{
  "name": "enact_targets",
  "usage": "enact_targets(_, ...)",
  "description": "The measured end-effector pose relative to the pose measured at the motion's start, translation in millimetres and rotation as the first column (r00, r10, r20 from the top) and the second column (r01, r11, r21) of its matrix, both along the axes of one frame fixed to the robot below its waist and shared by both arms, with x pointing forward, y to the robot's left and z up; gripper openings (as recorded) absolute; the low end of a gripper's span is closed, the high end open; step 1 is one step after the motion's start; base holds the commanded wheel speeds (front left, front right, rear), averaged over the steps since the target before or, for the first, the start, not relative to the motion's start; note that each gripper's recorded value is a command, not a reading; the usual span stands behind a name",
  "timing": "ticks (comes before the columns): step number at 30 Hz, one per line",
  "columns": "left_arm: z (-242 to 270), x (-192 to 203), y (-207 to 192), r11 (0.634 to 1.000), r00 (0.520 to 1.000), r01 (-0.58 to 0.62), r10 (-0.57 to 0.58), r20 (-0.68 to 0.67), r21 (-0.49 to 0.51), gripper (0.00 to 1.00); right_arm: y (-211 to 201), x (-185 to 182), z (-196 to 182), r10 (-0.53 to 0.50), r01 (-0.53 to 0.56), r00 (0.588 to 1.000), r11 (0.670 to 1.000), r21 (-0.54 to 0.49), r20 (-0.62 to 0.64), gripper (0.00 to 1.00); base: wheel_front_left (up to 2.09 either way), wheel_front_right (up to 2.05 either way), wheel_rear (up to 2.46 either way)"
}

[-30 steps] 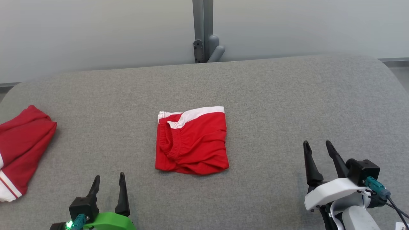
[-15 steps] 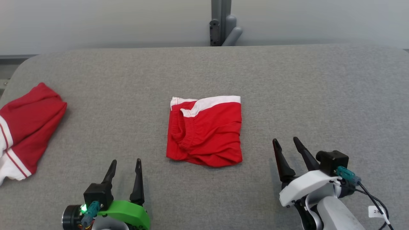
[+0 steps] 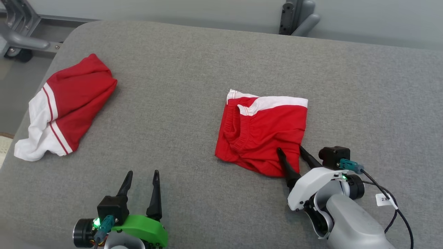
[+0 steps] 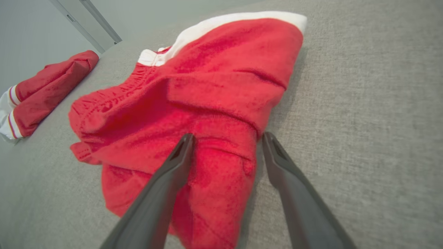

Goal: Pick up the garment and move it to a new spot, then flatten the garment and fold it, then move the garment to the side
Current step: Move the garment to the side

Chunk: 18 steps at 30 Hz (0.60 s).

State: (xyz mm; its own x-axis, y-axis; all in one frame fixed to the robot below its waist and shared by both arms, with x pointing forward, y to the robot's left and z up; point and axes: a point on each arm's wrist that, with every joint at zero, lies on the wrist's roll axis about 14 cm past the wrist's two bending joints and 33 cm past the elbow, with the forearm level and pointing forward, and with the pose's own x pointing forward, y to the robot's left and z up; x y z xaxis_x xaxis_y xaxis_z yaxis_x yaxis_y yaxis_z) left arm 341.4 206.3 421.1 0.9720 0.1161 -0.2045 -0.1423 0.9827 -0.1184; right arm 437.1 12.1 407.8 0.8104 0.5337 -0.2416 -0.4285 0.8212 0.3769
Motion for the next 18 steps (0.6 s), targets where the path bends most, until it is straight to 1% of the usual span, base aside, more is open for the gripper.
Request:
enact_targets(1,-0.5,-1.5,1.7,1.0,1.0,-0.006,0.006,-0.003,0.001,1.0,2.4,0.1,-2.9,0.006,-0.006,1.0,1.0,-0.002,-0.01,1.0,0.0,0.0,0.0)
enact_targets(2,-0.9,-2.7,3.3,1.0,1.0,-0.011,0.011,-0.005,0.002,1.0,4.4,-0.2,-5.9,0.013,-0.013,1.0,1.0,-0.007,-0.018,0.49,0.0,0.0,0.0)
enact_targets(3,-1.2,-3.5,4.7,1.0,1.0,-0.016,0.016,-0.006,0.003,1.0,5.7,-0.4,-8.7,0.019,-0.02,1.0,1.0,-0.016,-0.024,0.15,0.0,0.0,0.0)
enact_targets(4,-1.3,-3.8,5.3,1.0,1.0,-0.018,0.018,-0.006,0.004,1.0,6.4,-0.1,-9.5,0.022,-0.022,0.999,1.0,-0.018,-0.027,0.0,0.0,0.0,0.0)
enact_targets(6,-1.5,-2.9,3.8,1.0,1.0,-0.013,0.013,-0.007,0.004,1.0,4.9,-0.7,-11.3,0.02,-0.021,0.999,0.999,-0.024,-0.034,0.0,0.0,0.0,0.0)
enact_targets(9,-1.5,0.5,-1.4,1.0,1.0,0.006,-0.006,-0.005,0.004,1.0,-2.9,3.7,-5.0,-0.014,0.014,1.0,1.0,-0.004,-0.024,0.0,0.0,0.0,0.0)
enact_targets(14,1.9,12.1,-18.1,0.998,0.998,0.068,-0.068,0.012,0.004,1.0,-33.9,6.6,3.6,-0.102,0.102,0.995,0.995,0.003,0.0,0.0,0.0,0.0,0.0)
enact_targets(18,3.6,25.4,-41.7,0.989,0.989,0.146,-0.146,0.024,0.0,1.0,-62.6,1.0,5.5,-0.17,0.17,0.985,0.985,-0.005,0.007,0.0,0.0,0.0,0.0)
